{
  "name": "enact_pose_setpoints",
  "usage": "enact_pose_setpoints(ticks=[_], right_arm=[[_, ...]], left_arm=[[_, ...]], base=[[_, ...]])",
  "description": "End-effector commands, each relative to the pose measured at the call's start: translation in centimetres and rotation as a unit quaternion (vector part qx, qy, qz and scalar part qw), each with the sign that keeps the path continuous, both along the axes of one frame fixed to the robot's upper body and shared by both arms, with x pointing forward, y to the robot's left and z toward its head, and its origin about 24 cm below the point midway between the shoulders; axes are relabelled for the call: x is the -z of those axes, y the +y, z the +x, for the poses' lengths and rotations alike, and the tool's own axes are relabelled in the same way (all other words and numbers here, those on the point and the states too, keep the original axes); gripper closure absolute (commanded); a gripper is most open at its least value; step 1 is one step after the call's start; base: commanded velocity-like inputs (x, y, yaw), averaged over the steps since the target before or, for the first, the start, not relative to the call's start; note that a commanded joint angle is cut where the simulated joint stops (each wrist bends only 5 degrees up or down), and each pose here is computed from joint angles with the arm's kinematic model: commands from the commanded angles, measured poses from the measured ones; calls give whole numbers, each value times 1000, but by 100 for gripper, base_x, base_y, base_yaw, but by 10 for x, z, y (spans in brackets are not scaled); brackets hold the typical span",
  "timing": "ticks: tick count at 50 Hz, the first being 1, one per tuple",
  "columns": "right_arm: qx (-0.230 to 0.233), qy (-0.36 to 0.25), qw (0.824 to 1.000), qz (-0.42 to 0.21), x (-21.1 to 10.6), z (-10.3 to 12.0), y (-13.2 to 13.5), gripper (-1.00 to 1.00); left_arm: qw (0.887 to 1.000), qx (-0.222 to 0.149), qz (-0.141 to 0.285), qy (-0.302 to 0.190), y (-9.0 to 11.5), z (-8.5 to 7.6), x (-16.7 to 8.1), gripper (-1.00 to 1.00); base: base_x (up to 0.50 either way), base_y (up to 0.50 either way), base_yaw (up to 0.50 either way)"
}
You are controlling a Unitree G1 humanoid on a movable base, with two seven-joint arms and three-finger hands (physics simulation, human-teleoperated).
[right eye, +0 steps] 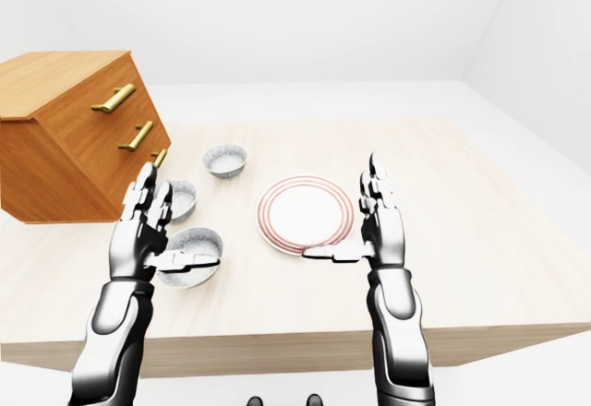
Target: Put the bowl at the front on the plate.
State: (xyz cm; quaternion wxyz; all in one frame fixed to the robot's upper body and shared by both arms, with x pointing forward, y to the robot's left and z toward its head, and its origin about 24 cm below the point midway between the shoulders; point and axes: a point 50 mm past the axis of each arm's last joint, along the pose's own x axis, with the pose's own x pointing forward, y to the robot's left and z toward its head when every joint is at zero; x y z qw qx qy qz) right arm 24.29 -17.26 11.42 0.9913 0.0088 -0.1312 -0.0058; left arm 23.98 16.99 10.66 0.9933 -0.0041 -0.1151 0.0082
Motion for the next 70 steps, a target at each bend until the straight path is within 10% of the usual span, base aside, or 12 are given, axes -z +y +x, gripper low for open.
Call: enact_pose_setpoints(ticks=[1, 70], right_arm=[[-4, -10, 1000, -1, -4, -1, 0, -100], [-9, -3, 1000, -4, -1, -1, 3, -100]], left_arm=[[1000, 0, 0, -12, 0, -1, -5, -100], [1000, 6, -3, -12, -2, -2, -5, -100]], base=[[50, 0, 0], [11, 16, 0]])
